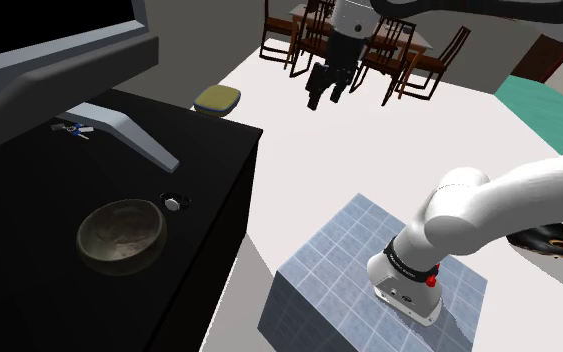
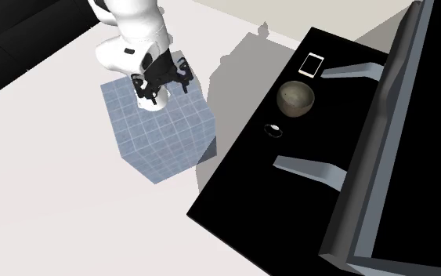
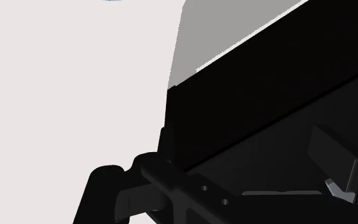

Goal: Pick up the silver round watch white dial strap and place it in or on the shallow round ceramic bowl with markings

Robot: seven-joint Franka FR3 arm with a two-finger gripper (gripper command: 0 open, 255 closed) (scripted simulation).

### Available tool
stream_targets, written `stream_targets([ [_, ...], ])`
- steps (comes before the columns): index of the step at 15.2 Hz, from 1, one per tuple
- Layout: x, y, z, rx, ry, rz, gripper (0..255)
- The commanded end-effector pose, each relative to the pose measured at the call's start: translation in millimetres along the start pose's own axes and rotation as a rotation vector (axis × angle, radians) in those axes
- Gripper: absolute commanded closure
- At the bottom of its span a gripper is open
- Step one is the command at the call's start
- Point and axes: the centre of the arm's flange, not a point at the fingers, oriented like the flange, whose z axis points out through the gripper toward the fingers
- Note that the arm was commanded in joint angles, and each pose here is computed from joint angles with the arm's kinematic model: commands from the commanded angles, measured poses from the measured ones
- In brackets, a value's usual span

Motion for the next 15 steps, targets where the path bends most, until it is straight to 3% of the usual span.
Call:
stream_targets([
  [1, 16.3, -16.1, 15.6, 0.013, -0.005, -0.037, 0],
  [15, 96.9, -146.0, 110.6, 0.096, -0.052, -0.29, 0],
])
